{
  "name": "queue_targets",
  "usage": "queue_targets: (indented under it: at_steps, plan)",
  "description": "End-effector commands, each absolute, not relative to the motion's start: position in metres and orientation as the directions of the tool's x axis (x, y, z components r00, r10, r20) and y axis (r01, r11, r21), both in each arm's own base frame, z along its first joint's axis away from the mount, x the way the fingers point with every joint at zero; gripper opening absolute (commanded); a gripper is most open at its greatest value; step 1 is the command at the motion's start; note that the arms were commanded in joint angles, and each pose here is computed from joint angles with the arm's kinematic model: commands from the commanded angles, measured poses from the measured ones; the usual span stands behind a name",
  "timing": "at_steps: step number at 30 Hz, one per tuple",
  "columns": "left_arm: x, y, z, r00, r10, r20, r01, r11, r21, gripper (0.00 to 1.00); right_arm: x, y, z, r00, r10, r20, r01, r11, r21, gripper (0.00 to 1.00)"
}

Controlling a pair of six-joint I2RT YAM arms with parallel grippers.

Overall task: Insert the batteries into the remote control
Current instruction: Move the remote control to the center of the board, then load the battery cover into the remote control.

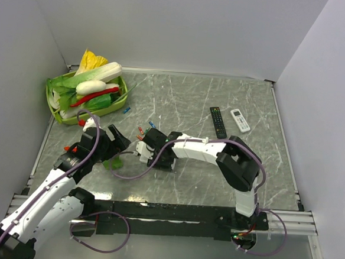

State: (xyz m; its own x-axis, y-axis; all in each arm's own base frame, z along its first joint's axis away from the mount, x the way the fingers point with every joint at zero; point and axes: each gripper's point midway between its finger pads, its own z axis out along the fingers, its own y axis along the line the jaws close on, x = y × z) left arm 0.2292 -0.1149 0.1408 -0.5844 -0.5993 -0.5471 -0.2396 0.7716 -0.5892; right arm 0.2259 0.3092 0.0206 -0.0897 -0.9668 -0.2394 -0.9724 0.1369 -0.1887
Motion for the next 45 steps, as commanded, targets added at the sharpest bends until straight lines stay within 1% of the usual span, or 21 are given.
queue_targets:
  at_steps: [1, 4, 6, 7, 12, 16, 21, 25, 31, 35, 38, 41, 42, 44, 45]
  plan:
    - [0.231, -0.12, 0.148, -0.585, -0.594, -0.552, -0.205, 0.767, -0.608, 0.93, 0.256, 0.313, 0.019, -0.056, -0.97, -0.238, -0.972, 0.108, -0.21, 0.52]
    - [0.232, -0.121, 0.148, -0.584, -0.594, -0.553, -0.204, 0.767, -0.609, 0.93, 0.255, 0.317, 0.021, -0.045, -0.97, -0.238, -0.975, 0.095, -0.2, 0.54]
    - [0.232, -0.12, 0.148, -0.585, -0.592, -0.554, -0.204, 0.769, -0.606, 0.93, 0.254, 0.319, 0.027, -0.049, -0.966, -0.252, -0.976, 0.1, -0.194, 0.58]
    - [0.232, -0.121, 0.148, -0.585, -0.591, -0.555, -0.202, 0.769, -0.607, 0.93, 0.253, 0.32, 0.029, -0.053, -0.964, -0.259, -0.976, 0.105, -0.188, 0.62]
    - [0.235, -0.123, 0.147, -0.589, -0.588, -0.554, -0.194, 0.769, -0.609, 0.94, 0.247, 0.326, 0.05, -0.082, -0.942, -0.326, -0.975, 0.143, -0.17, 0.73]
    - [0.238, -0.126, 0.148, -0.595, -0.581, -0.556, -0.183, 0.771, -0.61, 0.95, 0.249, 0.332, 0.075, -0.083, -0.916, -0.393, -0.969, 0.167, -0.184, 0.85]
    - [0.242, -0.128, 0.15, -0.601, -0.563, -0.568, -0.164, 0.782, -0.602, 0.95, 0.254, 0.332, 0.109, -0.089, -0.872, -0.481, -0.957, 0.209, -0.203, 0.86]
    - [0.243, -0.128, 0.152, -0.604, -0.546, -0.581, -0.149, 0.793, -0.59, 0.95, 0.254, 0.317, 0.11, -0.135, -0.845, -0.517, -0.954, 0.253, -0.164, 0.85]
    - [0.242, -0.134, 0.151, -0.627, -0.522, -0.578, -0.114, 0.796, -0.594, 0.95, 0.252, 0.289, 0.075, -0.151, -0.878, -0.455, -0.955, 0.249, -0.163, 0.83]
    - [0.245, -0.138, 0.148, -0.653, -0.489, -0.579, -0.097, 0.811, -0.576, 0.95, 0.253, 0.283, 0.067, -0.167, -0.873, -0.458, -0.957, 0.256, -0.139, 0.77]
    - [0.246, -0.143, 0.146, -0.677, -0.46, -0.575, -0.074, 0.819, -0.569, 0.95, 0.254, 0.28, 0.07, -0.235, -0.842, -0.486, -0.945, 0.316, -0.089, 0.76]
    - [0.249, -0.151, 0.144, -0.706, -0.418, -0.572, -0.035, 0.827, -0.562, 0.95, 0.256, 0.28, 0.083, -0.371, -0.752, -0.545, -0.898, 0.44, 0.004, 0.76]
    - [0.25, -0.152, 0.143, -0.714, -0.407, -0.57, -0.031, 0.832, -0.555, 0.95, 0.253, 0.281, 0.086, -0.454, -0.699, -0.553, -0.857, 0.512, 0.057, 0.76]
    - [0.254, -0.156, 0.14, -0.738, -0.37, -0.564, -0.014, 0.844, -0.535, 0.96, 0.252, 0.278, 0.091, -0.541, -0.629, -0.558, -0.798, 0.594, 0.103, 0.75]
    - [0.254, -0.156, 0.138, -0.747, -0.36, -0.559, -0.017, 0.851, -0.525, 0.96, 0.249, 0.278, 0.091, -0.623, -0.565, -0.541, -0.732, 0.664, 0.15, 0.75]
